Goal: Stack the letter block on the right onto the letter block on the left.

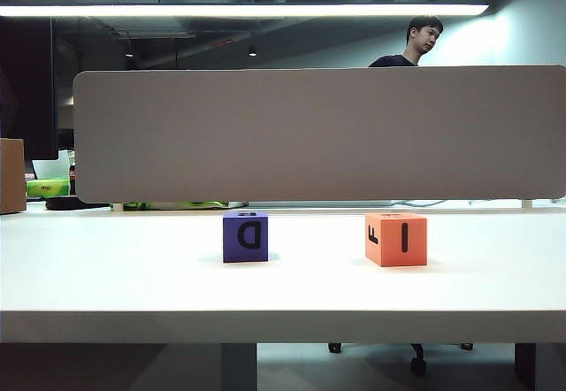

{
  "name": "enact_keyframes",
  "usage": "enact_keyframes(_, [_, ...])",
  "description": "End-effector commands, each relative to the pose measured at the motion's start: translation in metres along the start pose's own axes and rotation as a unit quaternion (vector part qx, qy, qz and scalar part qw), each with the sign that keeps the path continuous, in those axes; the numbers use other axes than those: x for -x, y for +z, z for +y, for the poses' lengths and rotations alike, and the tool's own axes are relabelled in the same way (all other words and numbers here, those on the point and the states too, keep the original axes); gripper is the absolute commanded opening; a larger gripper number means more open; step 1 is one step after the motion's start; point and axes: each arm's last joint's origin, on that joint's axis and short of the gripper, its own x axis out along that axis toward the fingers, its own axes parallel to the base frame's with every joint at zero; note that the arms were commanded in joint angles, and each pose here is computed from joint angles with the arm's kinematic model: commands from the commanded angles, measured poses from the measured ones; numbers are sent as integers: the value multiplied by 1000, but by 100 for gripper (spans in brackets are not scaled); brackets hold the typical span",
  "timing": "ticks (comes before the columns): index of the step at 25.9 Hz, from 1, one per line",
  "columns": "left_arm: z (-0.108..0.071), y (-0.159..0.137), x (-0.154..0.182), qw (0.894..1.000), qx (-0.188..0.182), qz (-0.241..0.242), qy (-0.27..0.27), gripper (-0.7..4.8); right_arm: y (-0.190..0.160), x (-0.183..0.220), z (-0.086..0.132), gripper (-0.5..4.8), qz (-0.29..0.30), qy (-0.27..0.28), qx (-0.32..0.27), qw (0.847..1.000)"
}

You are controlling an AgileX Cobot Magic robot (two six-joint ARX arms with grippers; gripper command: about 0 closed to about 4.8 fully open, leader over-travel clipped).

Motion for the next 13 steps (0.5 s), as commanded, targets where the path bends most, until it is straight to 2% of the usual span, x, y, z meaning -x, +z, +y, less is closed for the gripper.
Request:
enact_keyframes(1, [0, 2, 0, 1000, 0, -7, -3, -2, 0, 0, 0, 22, -4, 1, 2, 1000])
enact_keyframes(10, [0, 2, 0, 1000, 0, -7, -3, -2, 0, 0, 0, 22, -4, 1, 4, 1000])
enact_keyframes(13, [0, 2, 0, 1000, 0, -7, -3, -2, 0, 0, 0, 22, -6, -7, 53, 999])
